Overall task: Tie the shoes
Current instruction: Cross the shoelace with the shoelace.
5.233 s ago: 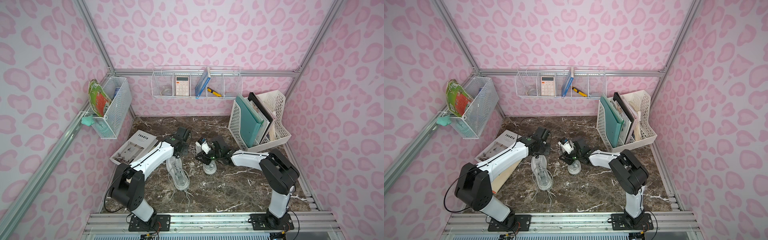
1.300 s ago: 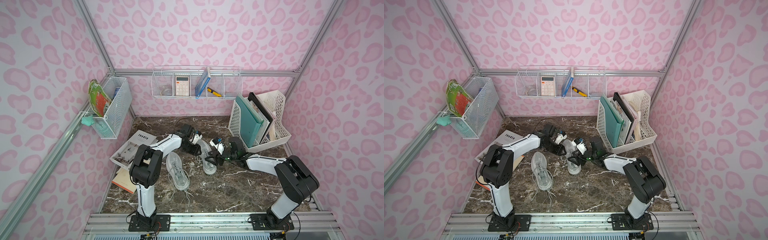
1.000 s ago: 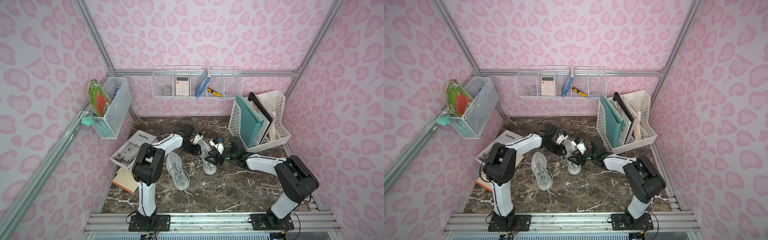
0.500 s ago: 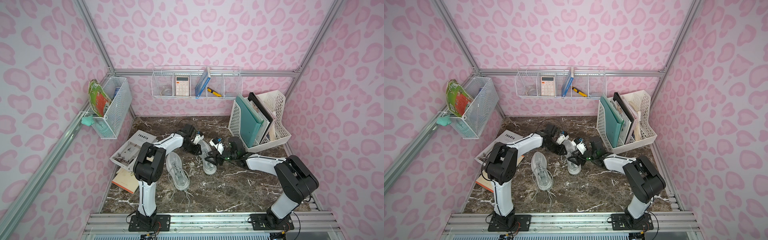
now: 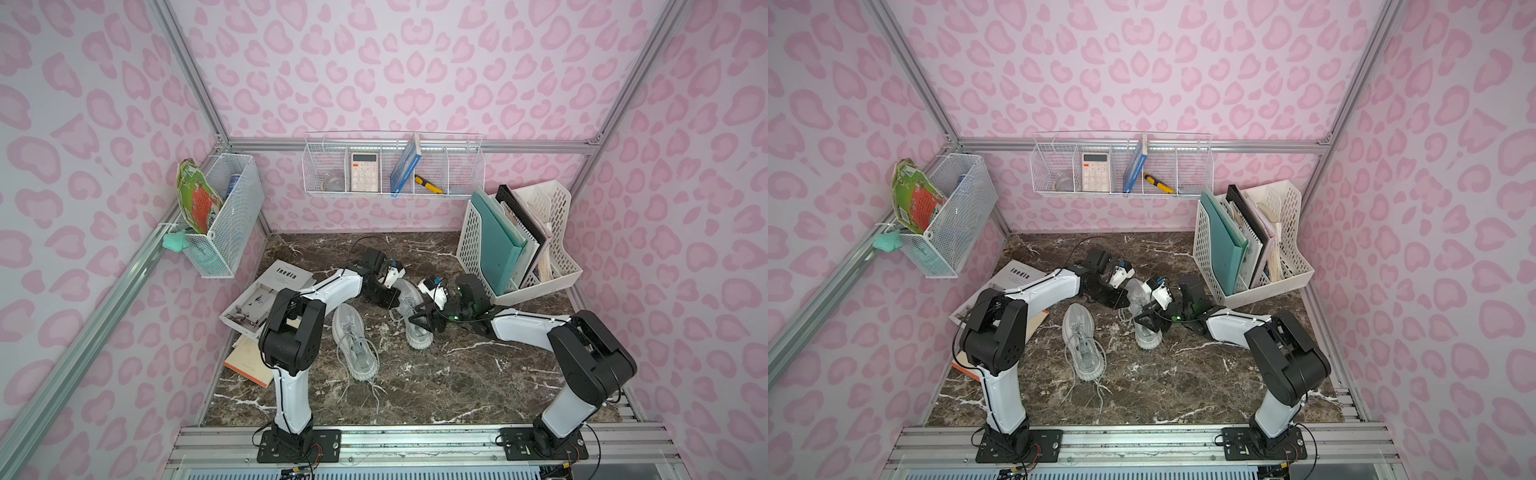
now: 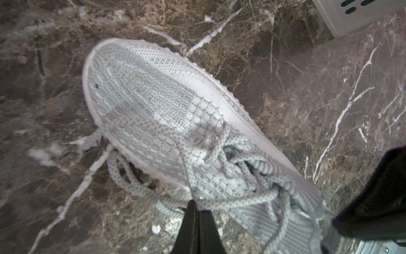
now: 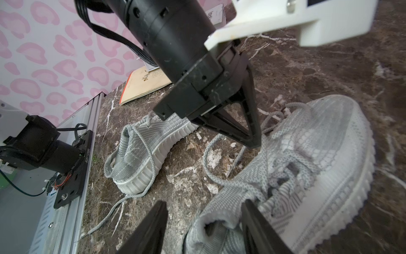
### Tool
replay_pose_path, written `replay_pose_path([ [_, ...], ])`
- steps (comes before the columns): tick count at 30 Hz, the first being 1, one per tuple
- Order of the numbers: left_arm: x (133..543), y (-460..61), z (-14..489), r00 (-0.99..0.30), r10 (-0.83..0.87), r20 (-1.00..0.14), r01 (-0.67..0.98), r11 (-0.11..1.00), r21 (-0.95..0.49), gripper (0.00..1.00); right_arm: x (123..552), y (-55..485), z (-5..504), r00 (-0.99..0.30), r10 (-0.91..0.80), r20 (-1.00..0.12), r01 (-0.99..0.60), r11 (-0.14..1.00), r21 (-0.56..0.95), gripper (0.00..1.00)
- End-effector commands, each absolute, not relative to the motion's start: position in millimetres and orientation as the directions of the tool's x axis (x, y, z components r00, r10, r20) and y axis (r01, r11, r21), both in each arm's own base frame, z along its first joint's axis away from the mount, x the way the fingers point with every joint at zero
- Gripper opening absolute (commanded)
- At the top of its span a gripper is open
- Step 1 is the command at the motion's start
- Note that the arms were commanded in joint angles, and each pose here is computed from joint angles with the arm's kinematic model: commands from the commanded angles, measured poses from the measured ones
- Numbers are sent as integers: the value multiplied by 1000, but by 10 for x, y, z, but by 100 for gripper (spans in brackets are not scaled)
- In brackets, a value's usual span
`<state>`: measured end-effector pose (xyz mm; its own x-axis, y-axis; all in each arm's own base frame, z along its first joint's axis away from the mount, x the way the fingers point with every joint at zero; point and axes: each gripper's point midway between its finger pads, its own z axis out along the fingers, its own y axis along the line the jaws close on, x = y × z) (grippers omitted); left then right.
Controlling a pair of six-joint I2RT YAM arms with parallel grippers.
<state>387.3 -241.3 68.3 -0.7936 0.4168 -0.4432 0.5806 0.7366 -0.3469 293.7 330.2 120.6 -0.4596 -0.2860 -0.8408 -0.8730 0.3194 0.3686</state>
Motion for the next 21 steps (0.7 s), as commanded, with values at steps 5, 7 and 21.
replay_pose_path([
  [5, 3789, -2356, 791, -804, 418, -422, 569, 747, -345, 0, 2969, 3296, 1304, -429, -280, -859, -884, 327, 334, 56],
  [7, 3728, -2330, 840, -823, 409, -394, 547, 757, -357, 0, 2982, 3346, 1297, -400, -308, -863, -892, 348, 289, 54],
  [21, 3330, -2234, 1443, -909, 322, -266, 411, 796, -444, 0, 2927, 3527, 1544, -244, -198, -949, -918, 362, 160, 34],
])
